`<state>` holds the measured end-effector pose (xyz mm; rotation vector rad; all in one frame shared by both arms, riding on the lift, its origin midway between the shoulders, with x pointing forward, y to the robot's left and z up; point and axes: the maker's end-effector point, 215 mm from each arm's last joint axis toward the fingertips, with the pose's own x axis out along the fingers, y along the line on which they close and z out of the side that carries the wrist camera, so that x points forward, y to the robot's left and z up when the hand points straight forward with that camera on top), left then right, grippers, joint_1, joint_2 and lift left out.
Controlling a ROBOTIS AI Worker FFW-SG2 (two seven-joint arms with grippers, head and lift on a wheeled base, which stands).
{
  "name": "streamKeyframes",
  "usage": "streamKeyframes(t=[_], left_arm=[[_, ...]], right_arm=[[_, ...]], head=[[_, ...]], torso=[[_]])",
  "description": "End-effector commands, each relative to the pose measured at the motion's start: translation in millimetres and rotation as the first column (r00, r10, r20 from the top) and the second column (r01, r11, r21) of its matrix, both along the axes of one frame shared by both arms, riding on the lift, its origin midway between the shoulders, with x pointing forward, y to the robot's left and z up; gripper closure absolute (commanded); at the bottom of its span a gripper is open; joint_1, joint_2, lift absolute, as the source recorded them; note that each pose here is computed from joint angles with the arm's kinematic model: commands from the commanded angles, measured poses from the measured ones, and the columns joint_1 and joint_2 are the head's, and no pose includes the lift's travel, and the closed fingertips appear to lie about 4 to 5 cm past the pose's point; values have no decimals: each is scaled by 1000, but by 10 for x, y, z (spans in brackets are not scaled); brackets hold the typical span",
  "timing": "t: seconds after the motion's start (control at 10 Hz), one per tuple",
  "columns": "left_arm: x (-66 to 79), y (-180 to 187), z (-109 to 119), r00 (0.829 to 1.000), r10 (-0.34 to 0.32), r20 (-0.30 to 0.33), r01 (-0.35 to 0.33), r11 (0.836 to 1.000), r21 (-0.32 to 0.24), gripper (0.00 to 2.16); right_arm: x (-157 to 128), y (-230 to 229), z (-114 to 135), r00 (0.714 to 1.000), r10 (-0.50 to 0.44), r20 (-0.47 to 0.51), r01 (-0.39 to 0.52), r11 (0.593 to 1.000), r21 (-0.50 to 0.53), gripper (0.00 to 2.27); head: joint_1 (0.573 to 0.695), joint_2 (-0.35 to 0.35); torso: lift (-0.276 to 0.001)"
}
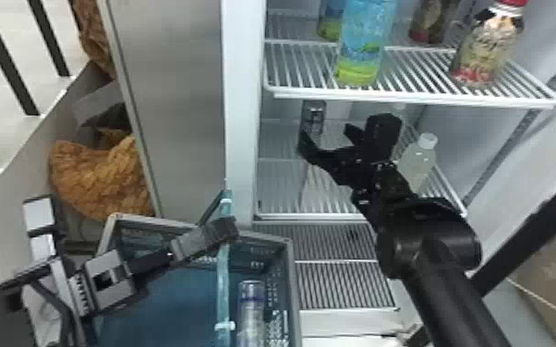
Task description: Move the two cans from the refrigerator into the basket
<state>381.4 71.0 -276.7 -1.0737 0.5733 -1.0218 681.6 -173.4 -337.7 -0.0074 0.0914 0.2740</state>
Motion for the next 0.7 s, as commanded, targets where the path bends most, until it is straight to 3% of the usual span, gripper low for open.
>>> streamKeyframes(t=[0.0, 0.6], left_arm=[[3, 2, -9, 1000, 0, -3, 0, 1000, -1, 1210], [27, -16, 3, 1000, -3, -3, 3, 1000, -10, 1210]], right_arm=[[79, 54, -33, 1000, 3, -11, -4, 1000, -15, 108], [345, 93, -96, 999, -12, -46, 9, 998, -65, 108]], head=[[695, -109], [694, -95]], torso=[[-219], [-219]])
